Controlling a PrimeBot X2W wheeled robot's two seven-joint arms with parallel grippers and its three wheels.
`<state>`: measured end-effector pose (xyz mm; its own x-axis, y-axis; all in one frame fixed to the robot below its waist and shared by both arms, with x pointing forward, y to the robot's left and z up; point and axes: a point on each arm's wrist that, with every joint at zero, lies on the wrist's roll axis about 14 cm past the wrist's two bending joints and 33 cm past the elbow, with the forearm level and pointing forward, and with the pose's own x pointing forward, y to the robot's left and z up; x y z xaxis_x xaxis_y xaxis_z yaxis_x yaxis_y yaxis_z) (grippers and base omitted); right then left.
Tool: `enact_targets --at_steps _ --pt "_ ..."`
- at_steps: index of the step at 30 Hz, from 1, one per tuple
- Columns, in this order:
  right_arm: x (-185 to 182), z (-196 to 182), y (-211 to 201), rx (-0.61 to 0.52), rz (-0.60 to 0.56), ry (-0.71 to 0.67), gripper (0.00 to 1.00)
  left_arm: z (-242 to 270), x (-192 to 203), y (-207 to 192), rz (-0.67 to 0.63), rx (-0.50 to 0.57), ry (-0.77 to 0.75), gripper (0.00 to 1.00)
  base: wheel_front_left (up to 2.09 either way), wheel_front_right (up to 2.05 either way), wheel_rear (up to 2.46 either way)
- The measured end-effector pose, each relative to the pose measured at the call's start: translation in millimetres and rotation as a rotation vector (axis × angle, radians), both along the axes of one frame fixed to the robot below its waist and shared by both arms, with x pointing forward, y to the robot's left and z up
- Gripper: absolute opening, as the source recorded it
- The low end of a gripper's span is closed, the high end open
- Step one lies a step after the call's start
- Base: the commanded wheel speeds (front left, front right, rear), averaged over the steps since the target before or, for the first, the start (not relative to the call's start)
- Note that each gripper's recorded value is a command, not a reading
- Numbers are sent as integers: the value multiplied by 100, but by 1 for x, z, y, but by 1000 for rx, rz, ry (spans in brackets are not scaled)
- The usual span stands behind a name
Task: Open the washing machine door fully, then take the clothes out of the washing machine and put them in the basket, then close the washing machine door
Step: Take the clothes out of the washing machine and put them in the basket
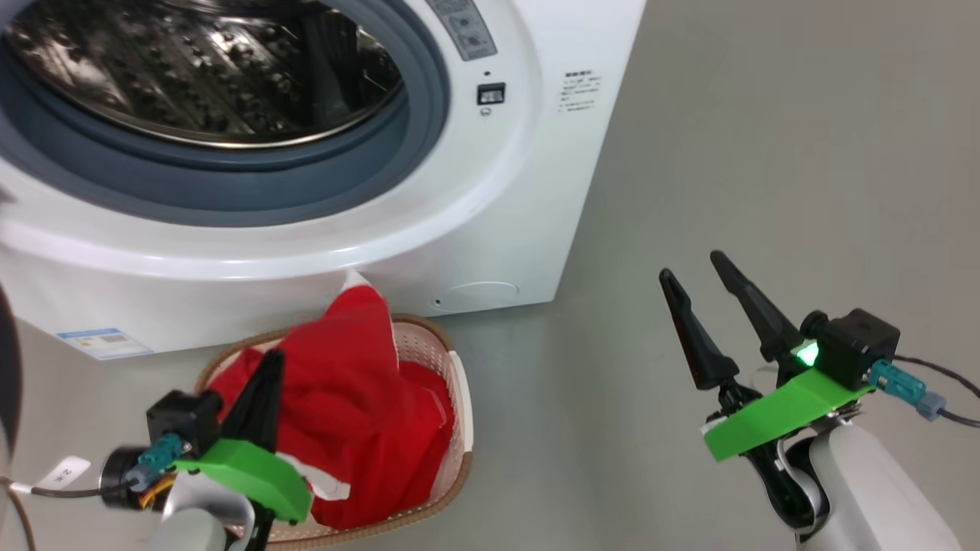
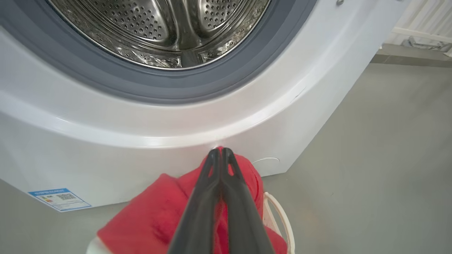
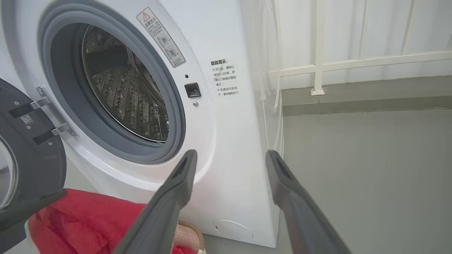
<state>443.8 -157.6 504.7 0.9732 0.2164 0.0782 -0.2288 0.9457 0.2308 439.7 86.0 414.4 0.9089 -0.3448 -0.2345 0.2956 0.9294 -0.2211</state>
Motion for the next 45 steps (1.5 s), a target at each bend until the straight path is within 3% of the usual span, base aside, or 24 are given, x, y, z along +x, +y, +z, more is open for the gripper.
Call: enact_targets --at_steps 24,26,28,29,45 --pt "6 -21 -36 -35 -90 54 100 -131 -1 -15 -121 151 378 0 0 0 0" --pt "7 -22 -38 -37 -96 54 100 -140 -4 -16 -127 159 409 38 0 0 0" --pt "7 -23 -41 -39 -104 60 100 -146 -6 -19 -130 161 434 92 0 0 0" --pt "6 -24 -42 -41 -108 62 100 -148 -7 -21 -134 161 440 100 0 0 0" --pt "10 -17 -30 -25 -78 39 100 -128 2 -10 -67 114 398 100 0 0 0"
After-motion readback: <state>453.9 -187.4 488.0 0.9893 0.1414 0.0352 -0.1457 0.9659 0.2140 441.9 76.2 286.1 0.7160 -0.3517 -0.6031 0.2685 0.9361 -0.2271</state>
